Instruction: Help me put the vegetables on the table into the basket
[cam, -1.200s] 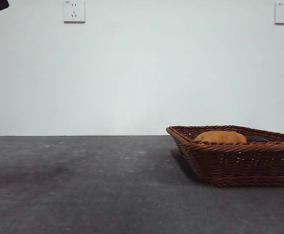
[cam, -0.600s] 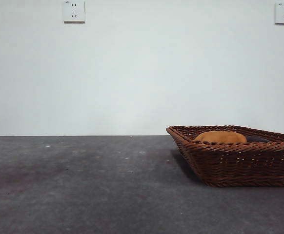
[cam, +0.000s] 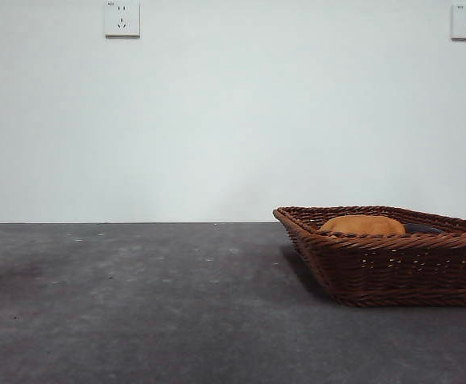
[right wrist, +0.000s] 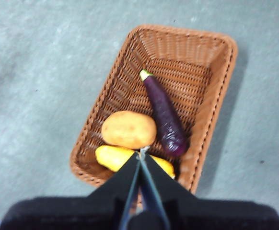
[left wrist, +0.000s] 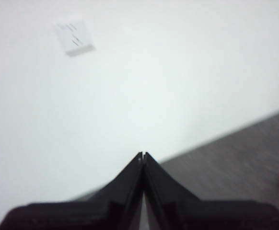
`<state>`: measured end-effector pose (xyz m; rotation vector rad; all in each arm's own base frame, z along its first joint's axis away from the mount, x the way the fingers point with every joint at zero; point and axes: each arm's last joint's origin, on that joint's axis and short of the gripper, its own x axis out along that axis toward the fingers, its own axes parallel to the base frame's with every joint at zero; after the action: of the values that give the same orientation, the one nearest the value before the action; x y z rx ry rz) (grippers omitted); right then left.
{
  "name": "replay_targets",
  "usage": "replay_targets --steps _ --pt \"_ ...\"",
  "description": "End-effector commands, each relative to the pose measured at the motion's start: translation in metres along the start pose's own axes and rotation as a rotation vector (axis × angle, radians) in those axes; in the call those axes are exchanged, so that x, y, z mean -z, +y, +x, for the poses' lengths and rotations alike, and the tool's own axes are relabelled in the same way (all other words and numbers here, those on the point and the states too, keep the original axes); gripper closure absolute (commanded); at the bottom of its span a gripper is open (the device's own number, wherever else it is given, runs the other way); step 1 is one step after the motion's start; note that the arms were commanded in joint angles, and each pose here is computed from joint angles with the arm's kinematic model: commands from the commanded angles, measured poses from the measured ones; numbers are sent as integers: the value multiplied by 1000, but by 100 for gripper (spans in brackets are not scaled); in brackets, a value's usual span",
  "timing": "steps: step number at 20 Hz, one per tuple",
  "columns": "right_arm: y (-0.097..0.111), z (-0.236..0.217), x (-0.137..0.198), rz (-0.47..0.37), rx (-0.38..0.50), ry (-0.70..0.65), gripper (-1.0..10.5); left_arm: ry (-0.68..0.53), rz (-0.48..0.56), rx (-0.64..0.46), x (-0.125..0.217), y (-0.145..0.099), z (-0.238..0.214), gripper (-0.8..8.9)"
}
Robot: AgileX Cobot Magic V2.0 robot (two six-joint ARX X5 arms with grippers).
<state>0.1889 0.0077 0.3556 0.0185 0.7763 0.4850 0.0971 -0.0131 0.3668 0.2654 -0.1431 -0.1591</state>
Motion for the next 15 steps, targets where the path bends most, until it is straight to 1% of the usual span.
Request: replay_targets --steps 1,3,9,12,15 --pt "-1 1 -2 -14 13 -9 945 -31 8 -35 44 -10 -3 817" --pt "-1 1 -1 -14 28 -6 945 -35 -24 -45 79 -19 -6 817" --pt "-1 1 -1 -14 34 -5 945 78 -164 -20 165 -43 -15 817" --pt "-1 1 -1 -14 34 -5 945 106 -202 -19 191 -50 -20 817" --pt "-1 1 -1 -15 34 -5 945 157 -202 -25 196 -51 -24 817"
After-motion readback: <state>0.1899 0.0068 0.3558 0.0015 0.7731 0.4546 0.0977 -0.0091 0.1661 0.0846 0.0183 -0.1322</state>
